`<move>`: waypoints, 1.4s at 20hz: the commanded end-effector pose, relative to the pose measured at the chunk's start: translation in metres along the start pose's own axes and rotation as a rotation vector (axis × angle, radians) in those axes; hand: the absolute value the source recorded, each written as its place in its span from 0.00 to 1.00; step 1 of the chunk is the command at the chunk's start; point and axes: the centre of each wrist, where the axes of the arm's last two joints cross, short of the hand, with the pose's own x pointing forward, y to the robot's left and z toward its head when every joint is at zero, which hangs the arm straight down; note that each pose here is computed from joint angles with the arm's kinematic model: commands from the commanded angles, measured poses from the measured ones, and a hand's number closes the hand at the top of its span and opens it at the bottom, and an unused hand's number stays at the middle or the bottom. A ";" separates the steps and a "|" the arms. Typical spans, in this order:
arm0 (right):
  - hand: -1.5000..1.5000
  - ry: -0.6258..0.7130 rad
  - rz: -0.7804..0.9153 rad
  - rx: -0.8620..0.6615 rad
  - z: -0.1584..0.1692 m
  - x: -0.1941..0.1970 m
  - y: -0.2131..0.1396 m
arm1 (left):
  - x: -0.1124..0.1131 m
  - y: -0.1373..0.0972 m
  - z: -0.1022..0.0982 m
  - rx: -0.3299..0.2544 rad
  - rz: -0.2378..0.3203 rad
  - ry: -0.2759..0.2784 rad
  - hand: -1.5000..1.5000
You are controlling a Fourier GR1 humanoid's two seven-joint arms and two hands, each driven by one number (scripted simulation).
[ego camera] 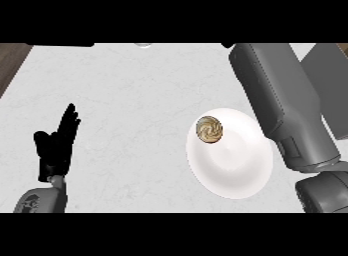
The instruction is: Pick the lemon from the plate and place it in the cardboard box
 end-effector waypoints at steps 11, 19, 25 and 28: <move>1.00 0.180 0.012 -0.210 -0.078 -0.053 -0.039 | -0.009 -0.001 0.009 0.028 -0.005 0.011 0.50; 1.00 0.204 -0.103 -0.237 -0.135 -0.128 -0.027 | -0.009 -0.017 0.010 0.026 0.009 0.005 0.50; 1.00 0.208 -0.094 -0.192 -0.161 -0.172 0.000 | -0.003 -0.009 0.000 0.017 0.002 0.018 0.50; 1.00 0.236 -0.029 -0.184 -0.174 -0.207 0.013 | 0.011 -0.003 -0.007 0.005 0.009 -0.004 0.50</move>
